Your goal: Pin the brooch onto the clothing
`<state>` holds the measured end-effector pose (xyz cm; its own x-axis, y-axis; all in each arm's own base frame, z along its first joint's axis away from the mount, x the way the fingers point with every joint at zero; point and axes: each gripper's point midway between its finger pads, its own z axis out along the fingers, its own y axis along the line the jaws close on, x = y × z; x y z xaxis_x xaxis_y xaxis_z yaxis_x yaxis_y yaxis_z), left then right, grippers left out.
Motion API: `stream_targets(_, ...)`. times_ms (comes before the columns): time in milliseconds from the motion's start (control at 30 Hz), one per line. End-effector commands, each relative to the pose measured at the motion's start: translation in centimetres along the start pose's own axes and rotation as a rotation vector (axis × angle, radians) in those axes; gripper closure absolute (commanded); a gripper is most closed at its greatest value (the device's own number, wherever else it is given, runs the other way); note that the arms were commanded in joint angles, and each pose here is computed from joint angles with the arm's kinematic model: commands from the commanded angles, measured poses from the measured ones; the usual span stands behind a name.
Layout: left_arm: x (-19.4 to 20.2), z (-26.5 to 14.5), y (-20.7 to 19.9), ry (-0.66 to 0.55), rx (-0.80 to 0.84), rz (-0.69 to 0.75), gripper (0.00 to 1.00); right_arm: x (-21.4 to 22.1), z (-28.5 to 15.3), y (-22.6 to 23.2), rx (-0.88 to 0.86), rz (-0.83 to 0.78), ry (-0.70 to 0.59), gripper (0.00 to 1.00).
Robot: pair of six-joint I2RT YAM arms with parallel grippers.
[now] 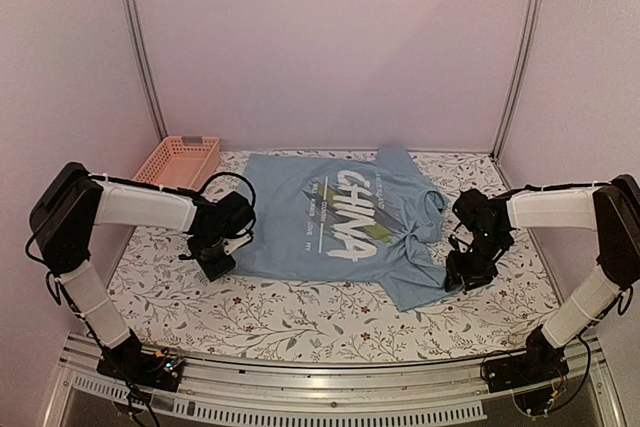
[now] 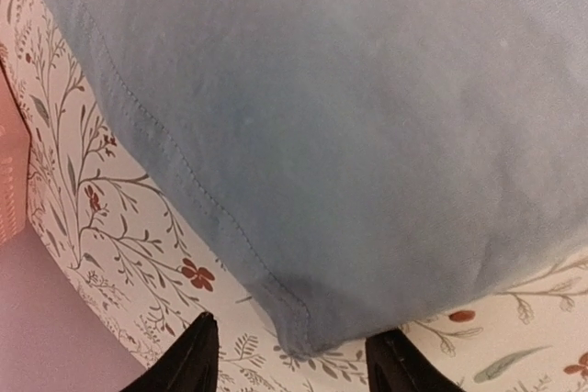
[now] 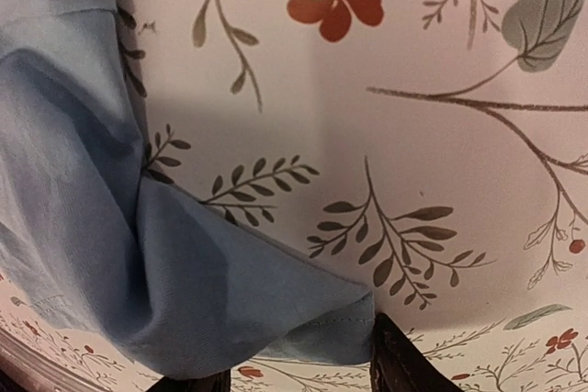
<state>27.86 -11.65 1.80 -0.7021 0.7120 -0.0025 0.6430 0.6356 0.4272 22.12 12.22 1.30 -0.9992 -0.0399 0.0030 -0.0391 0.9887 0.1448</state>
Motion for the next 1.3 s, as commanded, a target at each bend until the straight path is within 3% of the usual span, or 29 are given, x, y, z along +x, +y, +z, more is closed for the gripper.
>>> stream_targets(0,0.6,1.6,-0.9,0.012,0.037,0.004,0.51,0.1,2.1,-0.6,0.026,-0.01,0.017,0.52)
stream_targets(67,0.3,1.5,-1.1,-0.006,0.046,0.007,0.58,-0.2,1.9,-0.5,0.024,-0.016,0.003,0.6)
stream_targets(233,0.0,2.1,-1.6,-0.01,0.07,0.014,0.75,-1.1,1.2,0.7,-0.029,-0.024,-0.025,0.97)
stream_targets(267,-0.1,2.1,-1.8,-0.012,0.077,0.011,0.81,-1.3,0.8,0.9,-0.038,-0.027,-0.033,1.0)
stream_targets(333,-0.3,2.0,-1.5,-0.02,0.064,0.001,0.99,-1.9,-0.1,1.2,-0.045,-0.038,-0.055,1.0)
stream_targets(567,-1.0,-4.7,6.1,-0.135,-0.214,-0.23,1.0,-5.8,-11.7,3.8,-0.097,-0.112,-0.283,1.0)
stream_targets(700,-1.6,-12.3,9.2,-0.333,-0.269,-0.379,1.0,-6.8,-20.8,5.0,-0.133,-0.142,-0.442,1.0)
stream_targets(833,-1.7,-18.3,8.6,-0.543,-0.214,-0.447,1.0,-6.2,-27.3,6.5,-0.223,-0.154,-0.56,1.0)
stream_targets(900,-1.4,-19.8,7.5,-0.61,-0.13,-0.477,1.0,-5.0,-28.5,7.6,-0.318,-0.146,-0.574,1.0)
stream_targets(1067,-1.9,-19.4,6.1,-0.681,-0.037,-0.487,1.0,-4.6,-26.0,8.7,-0.432,-0.121,-0.541,1.0)
stream_targets(1167,-4.8,-18.5,7.9,-0.694,-0.121,-0.45,1.0,-8.6,-26.4,9.0,-0.429,-0.145,-0.597,1.0)
stream_targets(1267,-7.8,-16.5,13.7,-0.664,-0.202,-0.518,1.0,-16.4,-28.9,9.1,-0.409,-0.183,-0.725,1.0)
